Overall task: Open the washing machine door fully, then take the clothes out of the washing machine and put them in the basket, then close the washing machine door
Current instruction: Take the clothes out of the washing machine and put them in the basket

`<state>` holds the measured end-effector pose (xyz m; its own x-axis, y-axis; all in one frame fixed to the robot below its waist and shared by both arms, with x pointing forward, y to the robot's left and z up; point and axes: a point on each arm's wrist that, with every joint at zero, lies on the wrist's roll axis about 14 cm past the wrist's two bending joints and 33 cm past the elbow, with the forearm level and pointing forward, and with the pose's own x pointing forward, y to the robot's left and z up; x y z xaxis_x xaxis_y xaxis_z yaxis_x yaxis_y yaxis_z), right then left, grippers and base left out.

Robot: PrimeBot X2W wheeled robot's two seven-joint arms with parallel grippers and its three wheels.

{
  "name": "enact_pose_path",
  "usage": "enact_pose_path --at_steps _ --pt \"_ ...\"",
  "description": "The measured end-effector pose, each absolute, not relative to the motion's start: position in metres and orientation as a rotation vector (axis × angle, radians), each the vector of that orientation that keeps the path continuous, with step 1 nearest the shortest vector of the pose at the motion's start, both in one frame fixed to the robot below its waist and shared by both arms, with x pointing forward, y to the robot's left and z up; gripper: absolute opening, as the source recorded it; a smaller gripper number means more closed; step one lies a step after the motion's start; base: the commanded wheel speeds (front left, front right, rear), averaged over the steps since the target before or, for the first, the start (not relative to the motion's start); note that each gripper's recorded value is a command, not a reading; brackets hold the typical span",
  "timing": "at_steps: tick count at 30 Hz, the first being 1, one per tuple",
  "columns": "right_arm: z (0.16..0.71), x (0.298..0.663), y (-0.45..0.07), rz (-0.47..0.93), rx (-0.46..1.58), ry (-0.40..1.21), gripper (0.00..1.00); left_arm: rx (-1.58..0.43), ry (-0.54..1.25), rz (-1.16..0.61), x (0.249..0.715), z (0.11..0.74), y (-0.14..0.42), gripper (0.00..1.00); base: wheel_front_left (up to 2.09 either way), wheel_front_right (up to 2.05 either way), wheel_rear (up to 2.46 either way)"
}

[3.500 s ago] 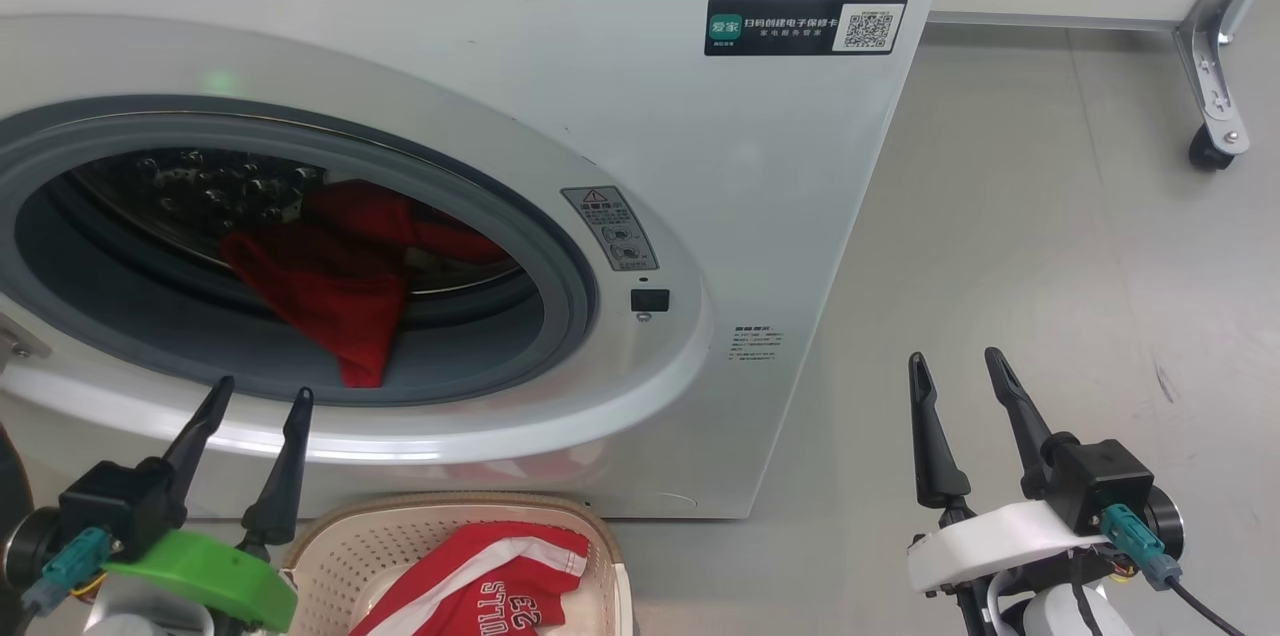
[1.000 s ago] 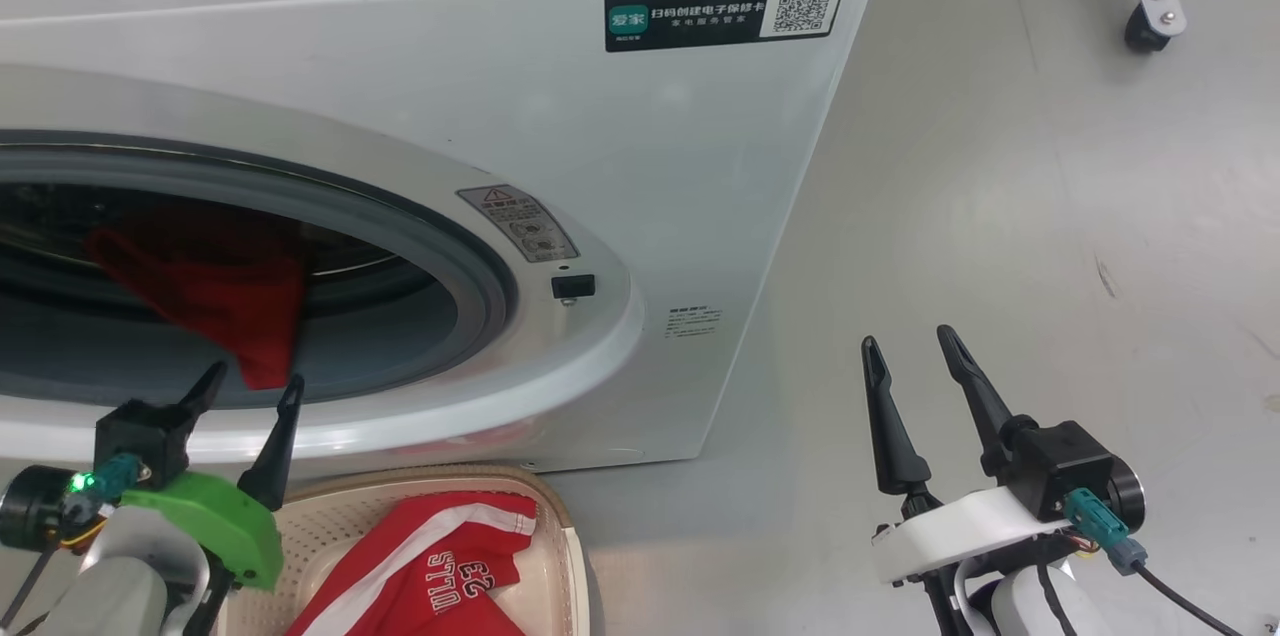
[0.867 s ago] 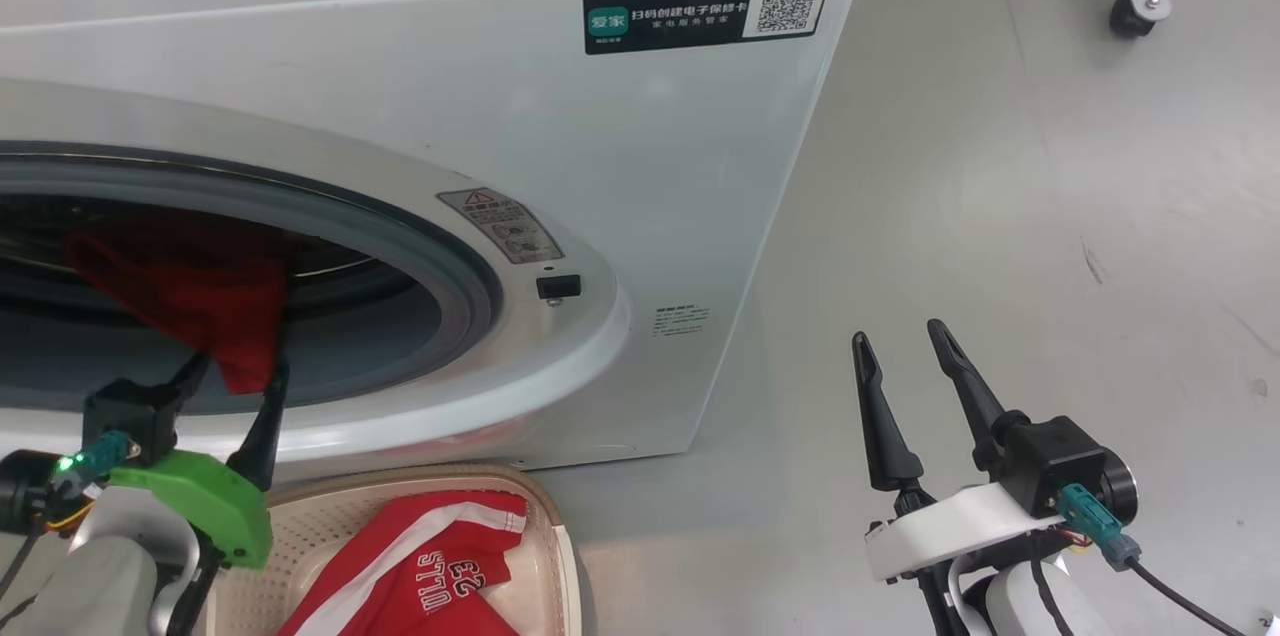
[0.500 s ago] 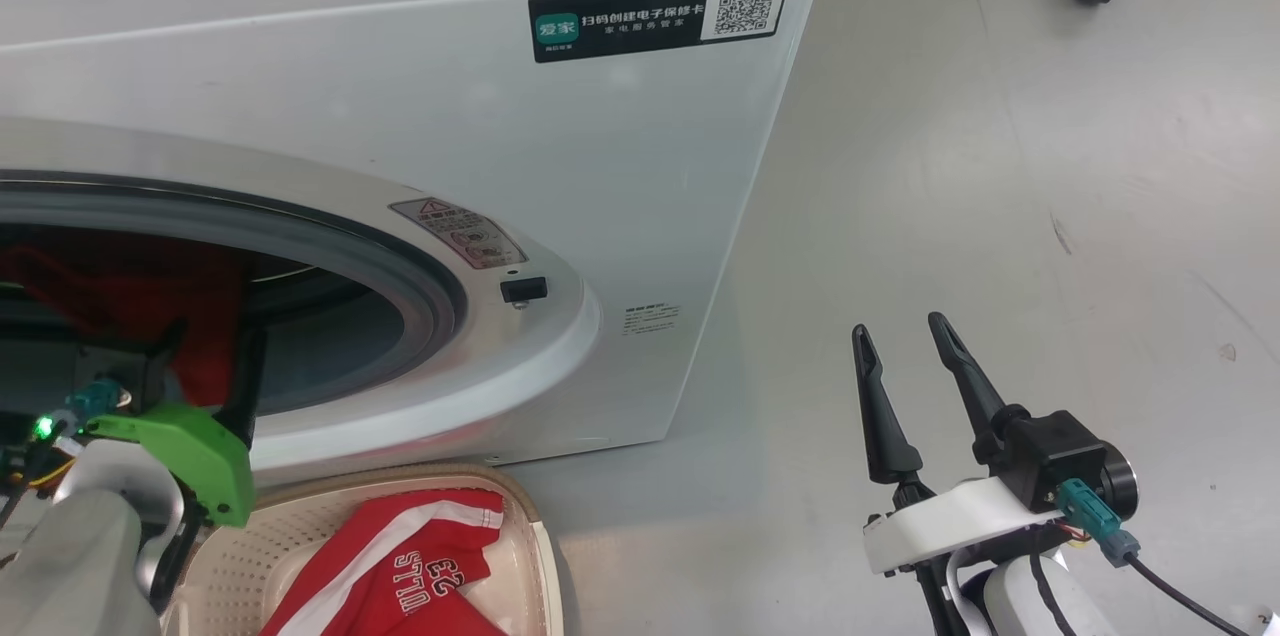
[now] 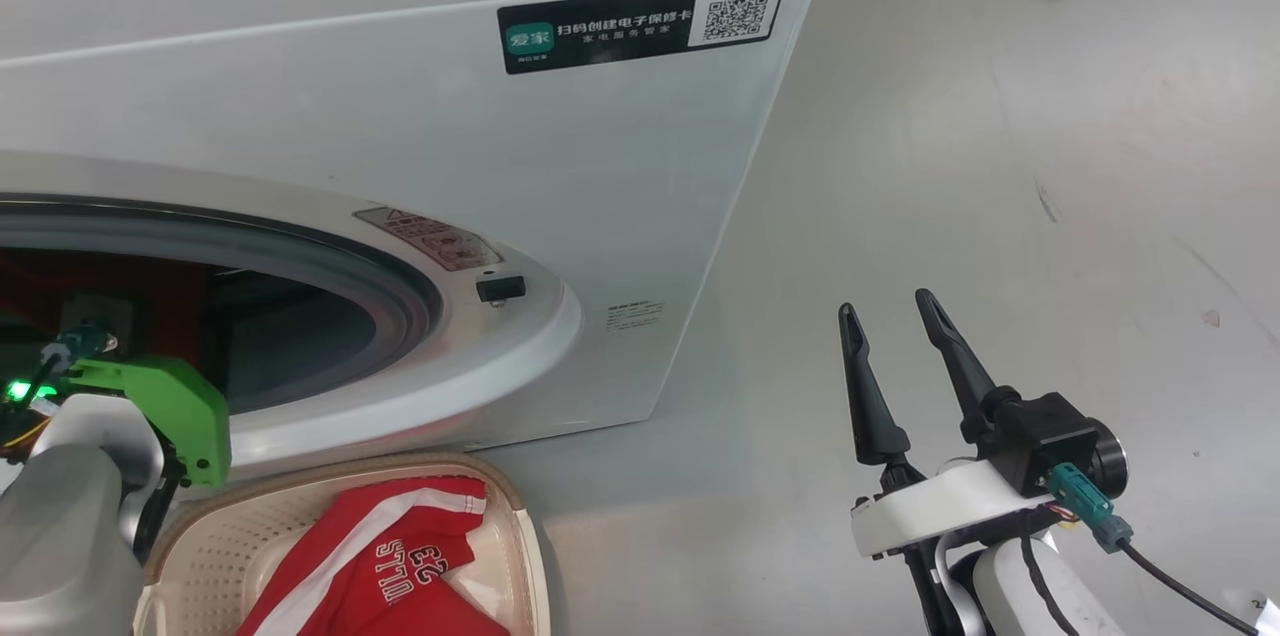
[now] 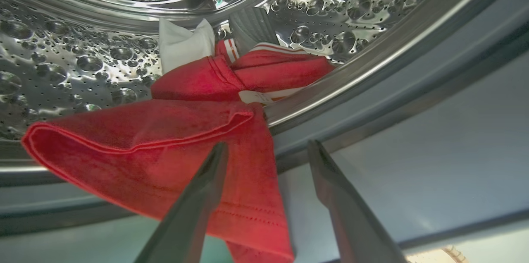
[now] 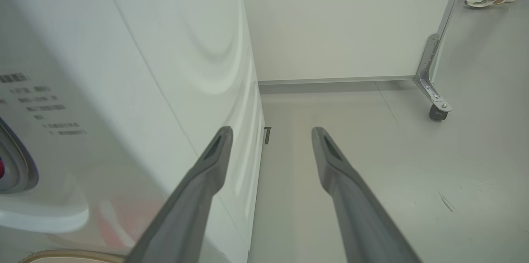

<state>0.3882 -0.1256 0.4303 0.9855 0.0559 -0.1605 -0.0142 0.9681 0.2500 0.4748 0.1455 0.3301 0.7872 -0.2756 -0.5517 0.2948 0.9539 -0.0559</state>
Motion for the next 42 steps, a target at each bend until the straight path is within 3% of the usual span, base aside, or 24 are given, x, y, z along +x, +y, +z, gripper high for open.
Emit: enact_pose_path --at_steps 14,15,16,17,42 --pt "0.425 0.39 -0.129 0.019 0.246 0.18 1.0 0.058 0.645 -0.311 0.481 0.316 0.141 1.0 0.0 0.0 0.0" --pt "0.425 0.391 -0.129 0.02 0.246 0.179 1.0 0.059 0.649 -0.311 0.481 0.315 0.141 0.78 0.0 0.0 0.0" --pt "0.426 0.391 -0.129 0.021 0.246 0.177 1.0 0.058 0.655 -0.309 0.48 0.313 0.141 0.33 0.0 0.0 0.0" --pt "0.427 0.393 -0.128 0.023 0.246 0.171 1.0 0.057 0.662 -0.307 0.478 0.312 0.141 0.0 0.0 0.0 0.0" --pt "0.438 0.396 -0.124 0.037 0.245 0.139 1.0 0.026 0.54 -0.273 0.479 0.338 0.141 0.0 0.0 0.0 0.0"
